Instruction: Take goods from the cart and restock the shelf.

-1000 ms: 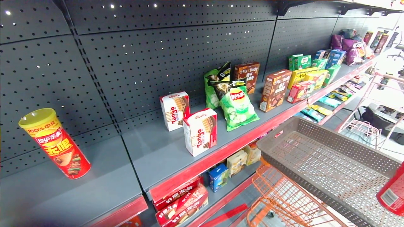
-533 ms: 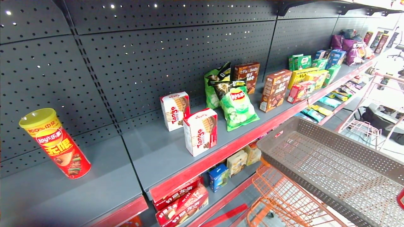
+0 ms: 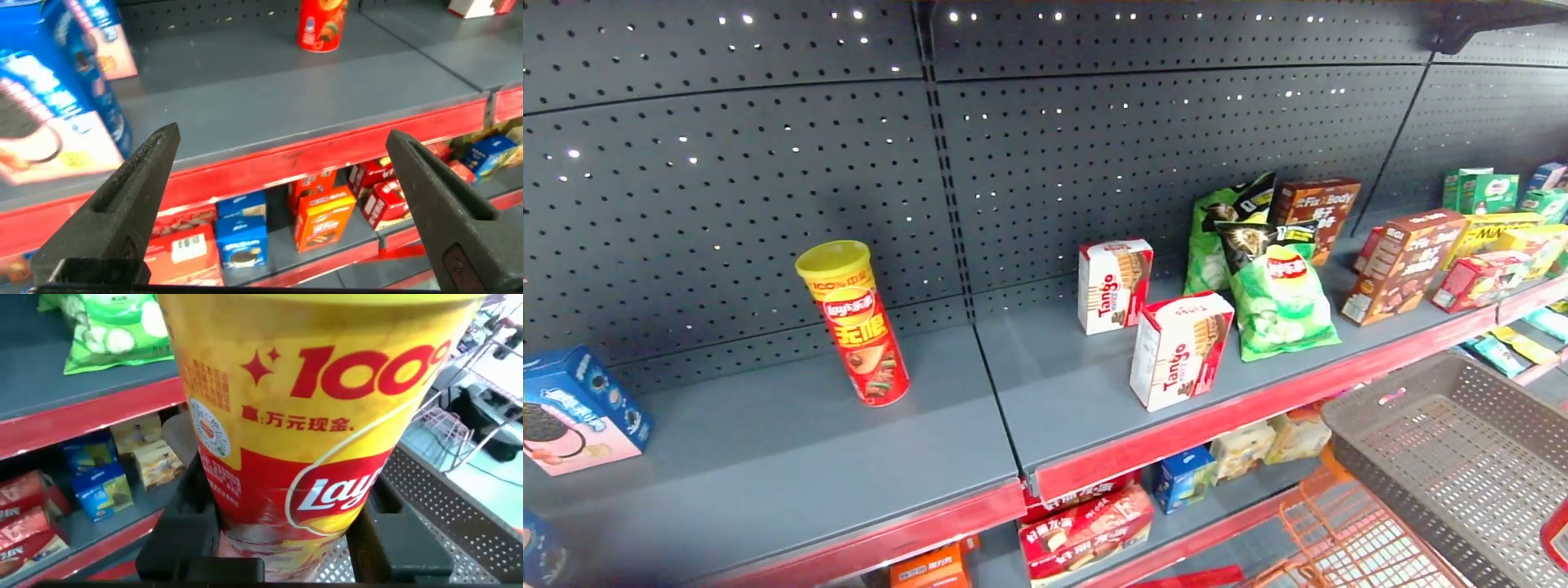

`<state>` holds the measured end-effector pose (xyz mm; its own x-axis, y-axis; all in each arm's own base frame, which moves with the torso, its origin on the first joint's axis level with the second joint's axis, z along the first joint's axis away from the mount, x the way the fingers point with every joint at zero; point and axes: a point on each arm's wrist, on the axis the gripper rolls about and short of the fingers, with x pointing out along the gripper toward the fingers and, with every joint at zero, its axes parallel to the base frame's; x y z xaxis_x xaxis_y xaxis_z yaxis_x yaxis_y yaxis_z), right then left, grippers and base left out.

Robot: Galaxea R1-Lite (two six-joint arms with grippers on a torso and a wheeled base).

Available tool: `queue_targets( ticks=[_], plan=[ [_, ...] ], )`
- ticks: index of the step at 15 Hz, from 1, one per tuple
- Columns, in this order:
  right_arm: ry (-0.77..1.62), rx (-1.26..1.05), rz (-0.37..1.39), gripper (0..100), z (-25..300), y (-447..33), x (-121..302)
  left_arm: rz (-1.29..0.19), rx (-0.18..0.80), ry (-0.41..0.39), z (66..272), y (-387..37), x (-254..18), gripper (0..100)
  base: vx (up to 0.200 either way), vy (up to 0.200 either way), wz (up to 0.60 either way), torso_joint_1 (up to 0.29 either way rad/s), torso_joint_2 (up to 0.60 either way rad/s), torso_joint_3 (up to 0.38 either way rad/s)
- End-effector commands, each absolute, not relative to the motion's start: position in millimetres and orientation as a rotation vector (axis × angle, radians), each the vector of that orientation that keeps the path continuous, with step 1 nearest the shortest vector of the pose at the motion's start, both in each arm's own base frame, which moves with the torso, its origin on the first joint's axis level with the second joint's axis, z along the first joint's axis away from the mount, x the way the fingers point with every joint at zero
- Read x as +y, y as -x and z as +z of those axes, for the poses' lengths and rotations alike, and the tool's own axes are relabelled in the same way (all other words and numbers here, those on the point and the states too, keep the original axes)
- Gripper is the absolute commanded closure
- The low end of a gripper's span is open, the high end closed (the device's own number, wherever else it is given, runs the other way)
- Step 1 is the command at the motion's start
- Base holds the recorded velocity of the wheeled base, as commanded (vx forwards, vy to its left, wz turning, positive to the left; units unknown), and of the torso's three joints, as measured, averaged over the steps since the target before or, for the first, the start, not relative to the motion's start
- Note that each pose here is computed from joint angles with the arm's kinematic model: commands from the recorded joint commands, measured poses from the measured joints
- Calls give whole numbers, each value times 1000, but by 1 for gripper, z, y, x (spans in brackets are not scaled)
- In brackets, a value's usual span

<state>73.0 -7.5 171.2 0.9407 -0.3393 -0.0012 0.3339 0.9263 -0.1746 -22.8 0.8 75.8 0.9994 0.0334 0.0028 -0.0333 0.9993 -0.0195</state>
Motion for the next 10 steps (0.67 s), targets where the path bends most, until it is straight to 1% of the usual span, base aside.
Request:
queue_targets(
  ticks=[1,3,5,6,8,10],
  plan=[
    [175,37,-365,100,170,-73,-8,34,-3,20,76,23,1,0,0,0,0,0,0,0],
    [178,48,-397,100,171,-73,-10,34,-3,20,76,23,1,0,0,0,0,0,0,0],
    [198,10,-391,100,181,-72,-10,34,-3,20,76,23,1,0,0,0,0,0,0,0],
    [224,-20,-361,100,190,-70,-8,34,-3,20,76,23,1,0,0,0,0,0,0,0],
    [237,-4,-265,100,205,-63,-4,34,-3,20,76,23,1,0,0,0,0,0,0,0],
    [194,16,-198,100,226,-58,0,34,-3,20,76,23,1,0,0,0,0,0,0,0]
  ],
)
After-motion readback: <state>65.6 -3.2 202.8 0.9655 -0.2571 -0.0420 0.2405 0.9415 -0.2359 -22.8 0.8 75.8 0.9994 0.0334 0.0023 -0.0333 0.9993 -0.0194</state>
